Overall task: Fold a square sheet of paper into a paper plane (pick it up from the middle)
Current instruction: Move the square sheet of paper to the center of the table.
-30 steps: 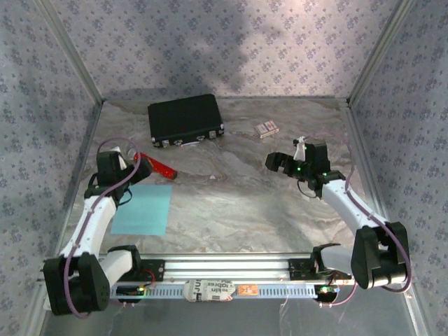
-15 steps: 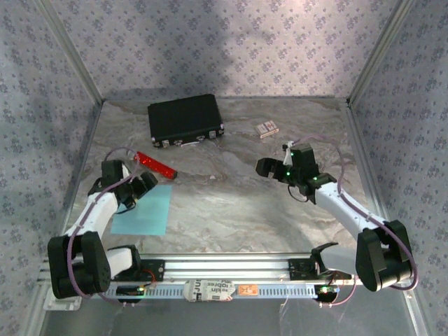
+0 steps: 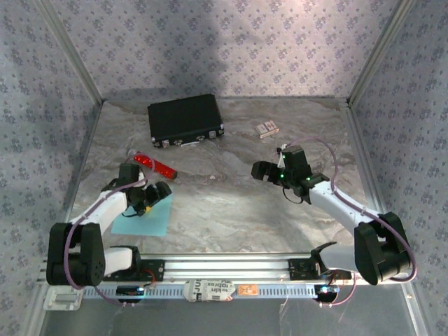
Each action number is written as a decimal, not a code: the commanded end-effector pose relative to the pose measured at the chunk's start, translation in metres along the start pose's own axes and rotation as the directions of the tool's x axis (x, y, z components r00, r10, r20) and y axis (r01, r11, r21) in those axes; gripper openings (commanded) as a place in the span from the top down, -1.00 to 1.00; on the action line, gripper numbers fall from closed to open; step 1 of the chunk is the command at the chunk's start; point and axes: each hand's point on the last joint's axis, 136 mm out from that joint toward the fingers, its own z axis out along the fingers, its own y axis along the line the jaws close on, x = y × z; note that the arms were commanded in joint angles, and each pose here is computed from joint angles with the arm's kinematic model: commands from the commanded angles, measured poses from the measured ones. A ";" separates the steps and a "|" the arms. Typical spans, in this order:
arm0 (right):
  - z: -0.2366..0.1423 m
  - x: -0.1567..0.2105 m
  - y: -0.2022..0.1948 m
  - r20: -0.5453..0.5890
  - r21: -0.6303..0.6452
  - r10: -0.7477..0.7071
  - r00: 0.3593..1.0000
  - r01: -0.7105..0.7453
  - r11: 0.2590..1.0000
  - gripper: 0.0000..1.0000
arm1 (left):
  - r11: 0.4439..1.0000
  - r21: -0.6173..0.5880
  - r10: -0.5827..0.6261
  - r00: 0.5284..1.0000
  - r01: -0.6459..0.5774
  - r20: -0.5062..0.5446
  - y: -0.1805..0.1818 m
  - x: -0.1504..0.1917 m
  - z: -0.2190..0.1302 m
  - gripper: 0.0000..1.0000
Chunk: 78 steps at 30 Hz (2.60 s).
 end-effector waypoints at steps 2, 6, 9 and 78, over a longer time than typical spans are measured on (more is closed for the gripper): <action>-0.006 0.002 -0.007 0.028 0.028 0.018 0.999 -0.019 0.999 -0.98 | 0.995 -0.067 -0.078 0.992 0.071 -0.096 0.004 0.043 0.014 -0.84; -0.010 0.007 -0.014 0.037 0.049 0.019 0.999 -0.021 0.999 -0.98 | 0.990 -0.016 -0.140 0.986 0.139 -0.092 -0.017 0.066 0.025 -0.83; -0.011 0.011 -0.020 0.041 0.066 0.025 0.999 -0.027 0.997 -0.98 | 0.980 0.028 -0.195 0.979 0.197 -0.063 -0.032 0.077 0.030 -0.83; -0.034 0.007 -0.037 0.100 0.133 0.034 0.994 -0.048 0.990 -0.98 | 0.975 0.066 0.221 0.942 -0.211 -0.253 -0.187 0.101 0.090 -0.83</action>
